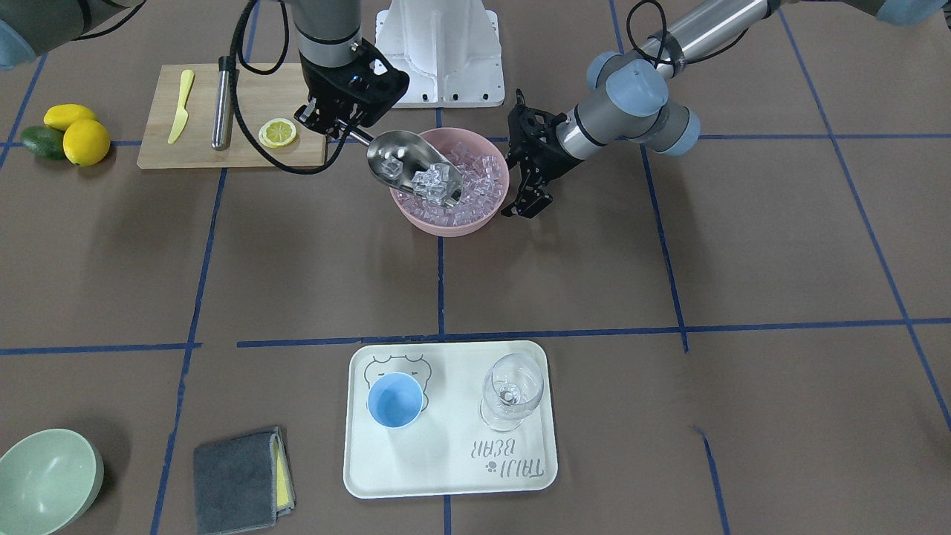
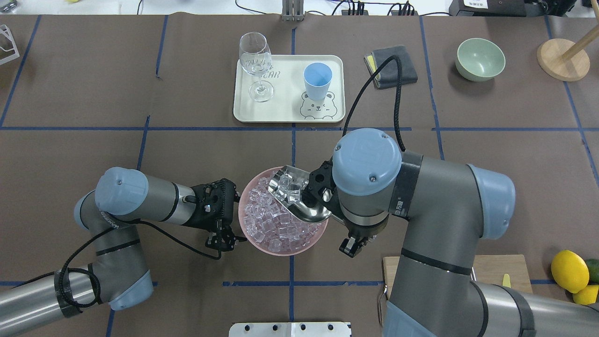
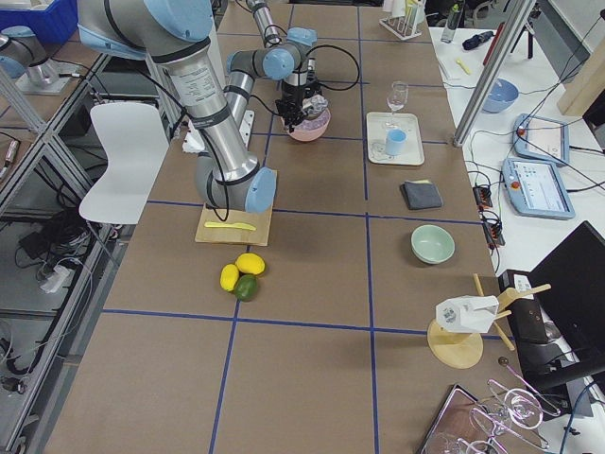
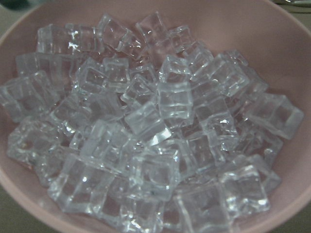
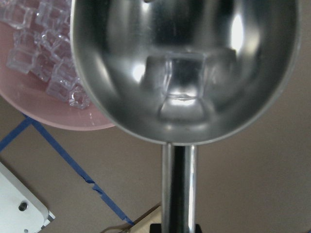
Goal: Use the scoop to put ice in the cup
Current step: 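Lift the ice-filled scoop and carry it to the clear glass on the tray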
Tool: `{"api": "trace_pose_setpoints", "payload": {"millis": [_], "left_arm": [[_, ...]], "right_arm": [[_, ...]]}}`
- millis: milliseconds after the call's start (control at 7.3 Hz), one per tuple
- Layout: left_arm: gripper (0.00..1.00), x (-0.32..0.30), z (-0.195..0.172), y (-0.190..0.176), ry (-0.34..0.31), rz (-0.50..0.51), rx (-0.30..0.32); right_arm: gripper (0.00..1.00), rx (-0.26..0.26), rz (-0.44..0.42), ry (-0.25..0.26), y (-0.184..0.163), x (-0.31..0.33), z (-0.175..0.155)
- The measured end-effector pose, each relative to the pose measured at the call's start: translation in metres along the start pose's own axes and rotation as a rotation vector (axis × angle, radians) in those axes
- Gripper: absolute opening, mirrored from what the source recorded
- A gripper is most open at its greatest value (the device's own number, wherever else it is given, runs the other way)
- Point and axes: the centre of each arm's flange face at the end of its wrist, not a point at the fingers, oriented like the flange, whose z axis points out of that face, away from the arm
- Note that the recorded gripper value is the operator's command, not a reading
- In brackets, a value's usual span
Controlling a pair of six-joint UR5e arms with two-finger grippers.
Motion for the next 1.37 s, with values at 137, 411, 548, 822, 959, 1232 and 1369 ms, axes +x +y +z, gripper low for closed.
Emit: {"api": "trace_pose_setpoints", "payload": {"millis": [137,411,548,822,959,1232,1369], "left_arm": [[1.00,0.000,0.000,0.000,0.000,0.000,0.001],[1.00,0.000,0.000,-0.001,0.000,-0.001,0.001],[1.00,0.000,0.000,-0.001,0.000,0.000,0.001],[1.00,0.000,0.000,-0.001,0.000,0.000,0.002],[1.00,0.000,0.000,-0.001,0.000,0.000,0.002],[1.00,0.000,0.000,-0.001,0.000,-0.003,0.001],[1.00,0.000,0.001,-0.001,0.000,-0.006,0.000]], "right_arm": [[0.00,0.009,0.067,-0.015,-0.003,0.018,-0.015],[0.00,-0.012,0.198,-0.044,-0.020,0.056,-0.051],[0.00,-0.040,0.261,-0.053,-0.043,0.072,-0.066],[0.00,-0.108,0.379,-0.069,-0.106,0.104,-0.085],[0.00,-0.139,0.426,-0.074,-0.138,0.118,-0.093],[0.00,-0.178,0.474,-0.083,-0.162,0.140,-0.090],[0.00,-0.184,0.480,-0.094,-0.159,0.148,-0.078]]}}
